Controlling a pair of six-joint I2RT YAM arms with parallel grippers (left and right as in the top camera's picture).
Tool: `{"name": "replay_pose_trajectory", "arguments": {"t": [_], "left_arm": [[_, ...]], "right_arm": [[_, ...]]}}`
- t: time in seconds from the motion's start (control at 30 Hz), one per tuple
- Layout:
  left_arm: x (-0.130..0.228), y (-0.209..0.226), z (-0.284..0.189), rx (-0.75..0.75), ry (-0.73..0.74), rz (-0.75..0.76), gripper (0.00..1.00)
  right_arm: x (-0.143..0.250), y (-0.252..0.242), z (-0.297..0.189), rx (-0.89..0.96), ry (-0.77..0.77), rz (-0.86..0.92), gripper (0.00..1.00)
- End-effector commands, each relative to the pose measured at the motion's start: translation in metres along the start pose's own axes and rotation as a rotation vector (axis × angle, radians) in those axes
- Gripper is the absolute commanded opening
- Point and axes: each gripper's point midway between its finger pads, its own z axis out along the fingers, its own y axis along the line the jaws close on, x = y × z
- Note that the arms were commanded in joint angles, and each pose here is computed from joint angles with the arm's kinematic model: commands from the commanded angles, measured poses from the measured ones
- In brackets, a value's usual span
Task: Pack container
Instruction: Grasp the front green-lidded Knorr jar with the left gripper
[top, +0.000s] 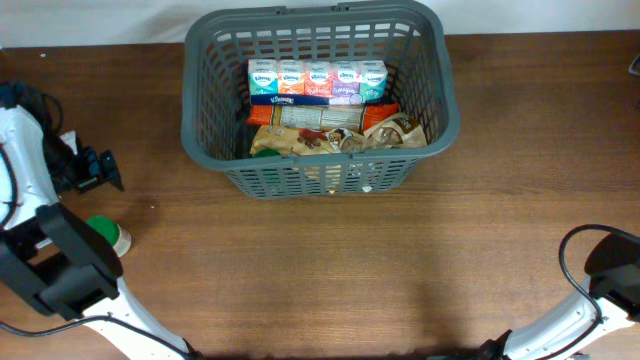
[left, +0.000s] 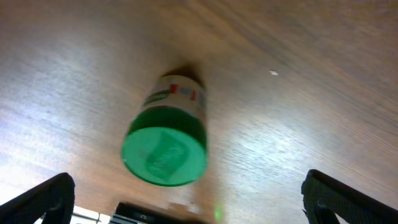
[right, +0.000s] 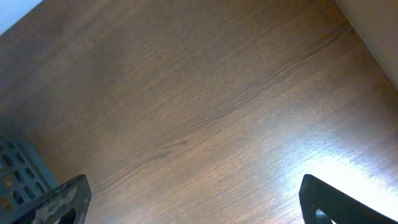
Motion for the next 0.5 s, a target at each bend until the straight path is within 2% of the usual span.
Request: {"name": "replay_pose_trajectory", "arguments": {"t": [0.0,0.07,0.47], "left_arm": [[0.007,0.017,0.008,-0.019,0.028,-0.027,0.99],[0.013,0.009,0.019,0.063,0.061,0.019,0.99],[0.037,0.010,0.083,0.116,0.164,-0.021,0.99]], "right_arm": [[0.002,0.004,-0.004,-0.013,-0.004,0.000,0.99],[0.002,0.004,-0.004,-0.013,-0.004,-0.001,0.99],[0.002,0.004,-0.004,-0.013,-0.004,0.000,0.99]]}}
